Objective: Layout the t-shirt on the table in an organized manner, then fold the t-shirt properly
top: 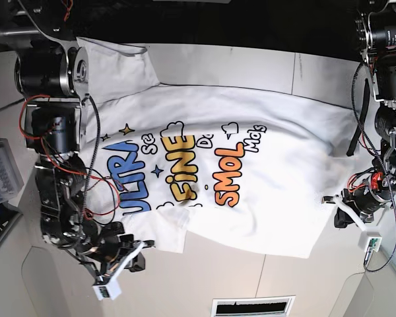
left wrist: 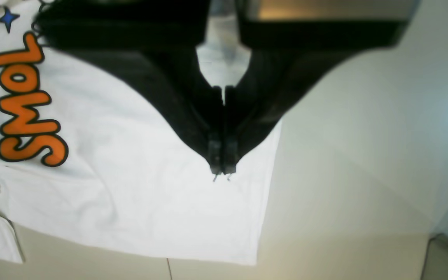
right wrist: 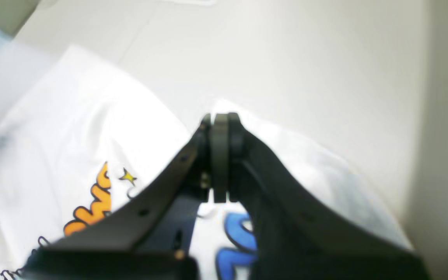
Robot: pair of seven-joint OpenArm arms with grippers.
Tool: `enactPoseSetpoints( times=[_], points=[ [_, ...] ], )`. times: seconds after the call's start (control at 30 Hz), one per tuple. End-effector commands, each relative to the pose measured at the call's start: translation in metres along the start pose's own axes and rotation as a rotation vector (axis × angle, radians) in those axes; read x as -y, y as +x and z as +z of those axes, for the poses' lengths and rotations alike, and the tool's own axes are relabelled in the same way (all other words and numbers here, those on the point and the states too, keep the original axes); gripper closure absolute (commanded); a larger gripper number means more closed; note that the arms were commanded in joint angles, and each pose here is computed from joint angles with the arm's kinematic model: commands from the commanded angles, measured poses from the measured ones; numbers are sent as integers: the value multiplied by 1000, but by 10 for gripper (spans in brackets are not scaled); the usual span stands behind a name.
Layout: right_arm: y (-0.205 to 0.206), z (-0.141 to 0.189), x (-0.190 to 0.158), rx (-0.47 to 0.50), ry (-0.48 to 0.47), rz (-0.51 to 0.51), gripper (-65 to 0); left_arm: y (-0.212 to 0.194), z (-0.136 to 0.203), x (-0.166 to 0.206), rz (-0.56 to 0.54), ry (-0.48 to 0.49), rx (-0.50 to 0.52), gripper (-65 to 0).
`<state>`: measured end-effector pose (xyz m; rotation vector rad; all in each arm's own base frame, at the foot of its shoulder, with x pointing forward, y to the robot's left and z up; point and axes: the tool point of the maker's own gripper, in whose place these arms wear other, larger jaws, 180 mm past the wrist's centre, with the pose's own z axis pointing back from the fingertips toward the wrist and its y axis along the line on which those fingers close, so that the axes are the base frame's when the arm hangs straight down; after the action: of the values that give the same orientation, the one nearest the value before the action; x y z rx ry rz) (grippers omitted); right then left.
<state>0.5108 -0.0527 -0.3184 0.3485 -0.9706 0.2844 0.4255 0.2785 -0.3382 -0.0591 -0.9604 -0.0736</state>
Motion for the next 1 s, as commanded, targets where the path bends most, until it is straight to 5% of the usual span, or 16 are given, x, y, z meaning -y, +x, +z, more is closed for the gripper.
enactPoseSetpoints(
  times=[0.0,0.4,0.97],
  points=[
    [29,-4,1,57,-19,32,0,21,2,-8,1,12,51,0],
    [-50,-45,28,-153,-227,145,0,12,-7,-9,33,3,35,0],
    [-80,20,164,-241,-503,147,0,16,-20,40,11,-109,75,0]
  ],
)
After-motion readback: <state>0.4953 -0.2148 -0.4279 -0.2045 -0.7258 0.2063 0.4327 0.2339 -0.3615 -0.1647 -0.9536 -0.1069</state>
